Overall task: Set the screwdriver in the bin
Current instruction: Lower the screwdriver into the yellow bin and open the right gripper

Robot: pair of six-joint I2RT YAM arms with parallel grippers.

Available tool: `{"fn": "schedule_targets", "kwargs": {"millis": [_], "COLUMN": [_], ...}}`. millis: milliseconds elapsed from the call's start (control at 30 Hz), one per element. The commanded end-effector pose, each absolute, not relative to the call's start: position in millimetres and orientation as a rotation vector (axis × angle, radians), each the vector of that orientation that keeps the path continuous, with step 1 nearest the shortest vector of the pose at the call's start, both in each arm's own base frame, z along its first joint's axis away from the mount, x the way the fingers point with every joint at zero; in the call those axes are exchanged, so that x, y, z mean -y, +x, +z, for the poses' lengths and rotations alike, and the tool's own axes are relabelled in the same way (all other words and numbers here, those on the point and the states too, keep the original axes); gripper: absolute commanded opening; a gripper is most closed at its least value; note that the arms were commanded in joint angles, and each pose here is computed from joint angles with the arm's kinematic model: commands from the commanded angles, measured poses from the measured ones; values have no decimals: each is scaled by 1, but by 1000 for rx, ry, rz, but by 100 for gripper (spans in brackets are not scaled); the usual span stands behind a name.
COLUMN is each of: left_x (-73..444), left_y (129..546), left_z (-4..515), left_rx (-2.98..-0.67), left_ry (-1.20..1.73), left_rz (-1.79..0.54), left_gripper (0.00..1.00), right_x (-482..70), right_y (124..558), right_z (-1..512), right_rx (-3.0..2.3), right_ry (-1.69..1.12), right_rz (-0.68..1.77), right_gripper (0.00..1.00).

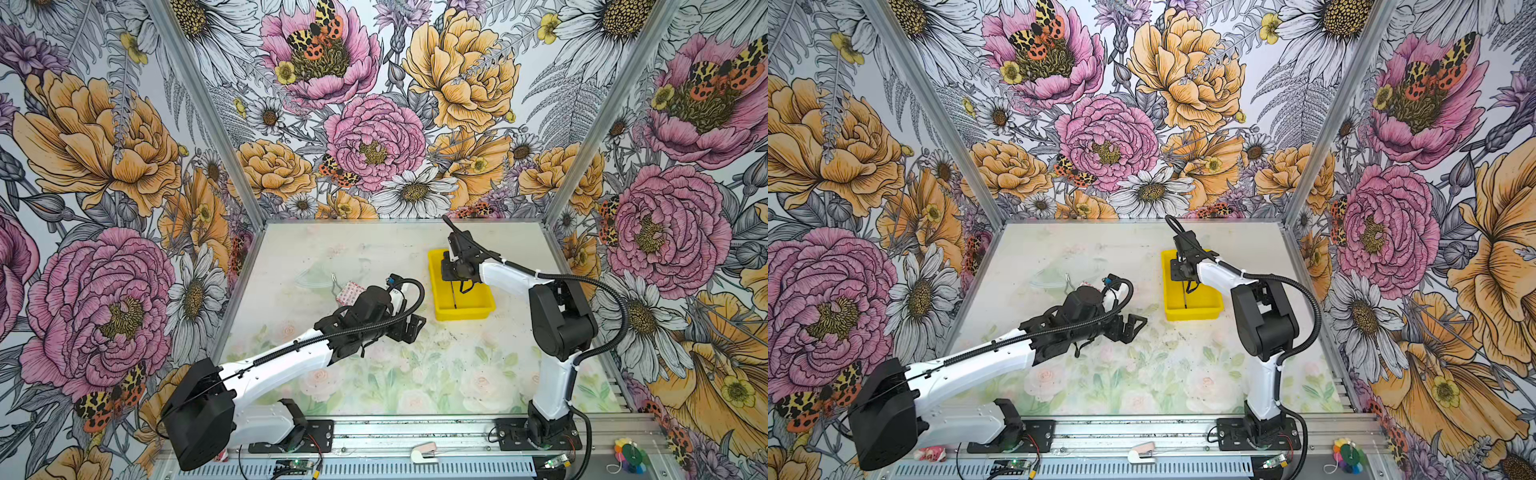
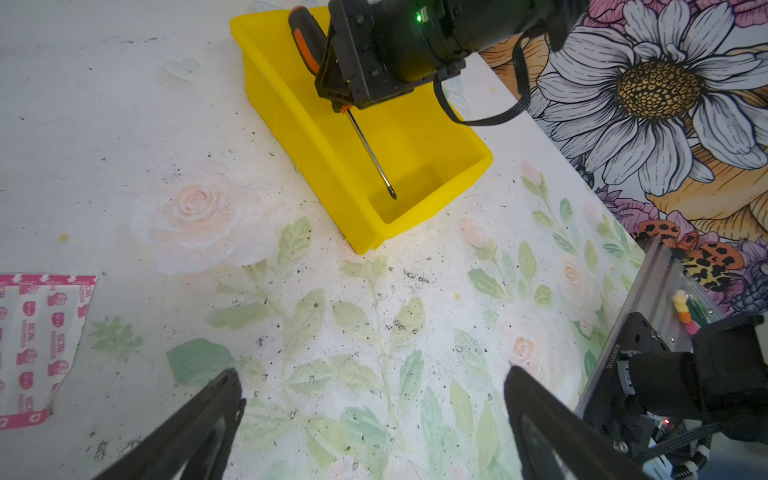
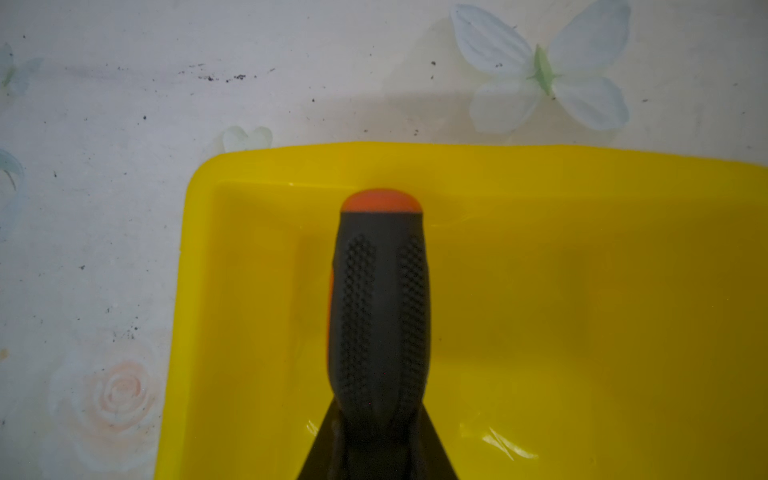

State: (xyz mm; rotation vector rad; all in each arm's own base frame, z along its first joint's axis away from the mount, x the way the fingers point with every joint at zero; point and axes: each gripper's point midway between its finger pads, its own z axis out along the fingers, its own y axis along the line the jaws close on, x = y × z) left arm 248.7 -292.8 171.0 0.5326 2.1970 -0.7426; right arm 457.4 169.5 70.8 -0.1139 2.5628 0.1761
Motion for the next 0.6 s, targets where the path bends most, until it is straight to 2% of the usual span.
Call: {"fn": "schedule_targets", "kwargs": {"millis": [0, 167, 233, 567], "left_x": [291, 292, 292, 281], "left_y": [250, 248, 248, 245], "left_z": [178, 180, 182, 186], "left_rx": [-2170, -2165, -2162, -2153], "left_ry": [487, 486, 483, 480], "left_rz": [-747, -750, -747, -705], "left_gripper": [99, 99, 99, 99], "right_x": [-173, -171, -171, -168], "right_y": [456, 452, 452, 455], "right_z": [94, 85, 82, 95], "right_rx": [-2511, -2530, -2535, -2506], "right_ry": [-115, -116, -119, -105], "right_rz": [189, 172, 169, 155], "right_gripper": [0, 0, 4, 34]}}
